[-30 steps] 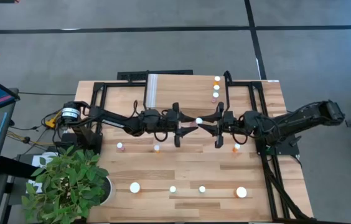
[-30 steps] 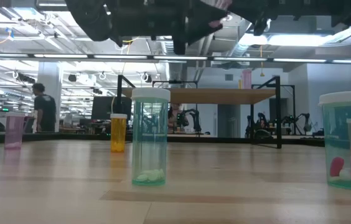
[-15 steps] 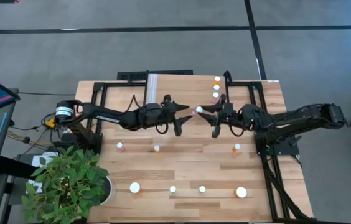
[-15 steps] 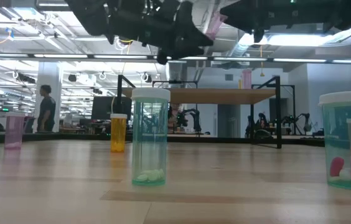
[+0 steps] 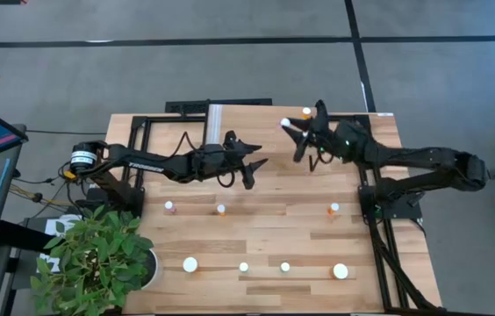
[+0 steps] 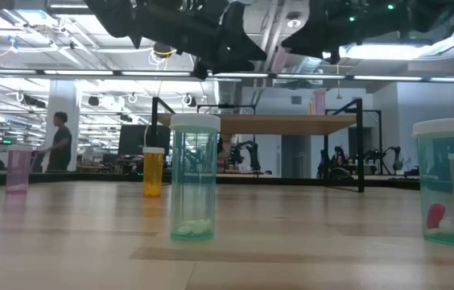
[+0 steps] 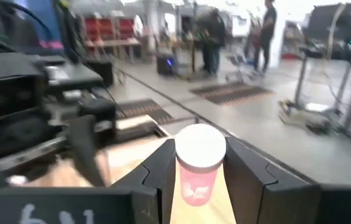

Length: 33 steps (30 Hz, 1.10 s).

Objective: Pick and place medicine bottles onto shelf by color
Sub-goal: Put the right pink pill bottle on the shelf

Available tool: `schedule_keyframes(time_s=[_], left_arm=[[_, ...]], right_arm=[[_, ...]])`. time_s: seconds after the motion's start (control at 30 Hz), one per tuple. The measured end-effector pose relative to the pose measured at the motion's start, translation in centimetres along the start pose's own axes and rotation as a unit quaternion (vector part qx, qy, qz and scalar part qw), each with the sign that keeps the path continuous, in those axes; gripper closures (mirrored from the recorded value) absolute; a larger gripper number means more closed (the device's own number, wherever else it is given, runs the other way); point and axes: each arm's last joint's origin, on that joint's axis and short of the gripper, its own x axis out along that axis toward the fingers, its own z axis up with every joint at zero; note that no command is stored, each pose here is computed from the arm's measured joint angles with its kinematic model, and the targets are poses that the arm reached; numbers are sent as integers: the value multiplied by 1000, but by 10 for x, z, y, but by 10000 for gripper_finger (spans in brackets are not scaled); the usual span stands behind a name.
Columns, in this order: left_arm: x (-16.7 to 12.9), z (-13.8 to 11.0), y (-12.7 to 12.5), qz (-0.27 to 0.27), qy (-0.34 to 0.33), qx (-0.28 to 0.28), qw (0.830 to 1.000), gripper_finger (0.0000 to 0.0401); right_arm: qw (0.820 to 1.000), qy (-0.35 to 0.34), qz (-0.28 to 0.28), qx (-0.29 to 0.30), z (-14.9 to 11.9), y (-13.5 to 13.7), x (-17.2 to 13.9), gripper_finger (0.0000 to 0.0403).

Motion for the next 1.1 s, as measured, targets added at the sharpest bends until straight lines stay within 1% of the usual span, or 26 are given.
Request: schedule_keyframes(time_s=[0.13, 0.27, 0.5, 0.63, 0.83, 0.97, 1.1], left_arm=[[0, 0, -1, -4, 1, 0, 1000, 189], [0, -1, -1, -5, 4, 1, 1000, 189], [0, -1, -1, -6, 5, 1, 1000, 189], [0, -1, -2, -18, 5, 0, 1000, 189], [0, -1, -2, -18, 6, -1, 1000, 189], [0, -1, -2, -18, 6, -1, 1000, 189], [0, -1, -2, -18, 6, -1, 1000, 189]], right_arm=[[999, 44, -27, -19, 10, -11, 13, 270], [996, 72, -51, -23, 9, -21, 27, 270], [989, 125, -73, -28, -15, -33, 49, 269], [985, 150, -77, -31, -30, -35, 58, 267], [983, 161, -84, -26, -39, -38, 64, 266], [983, 160, -89, -22, -39, -41, 65, 263], [983, 160, -89, -17, -39, -41, 64, 252]])
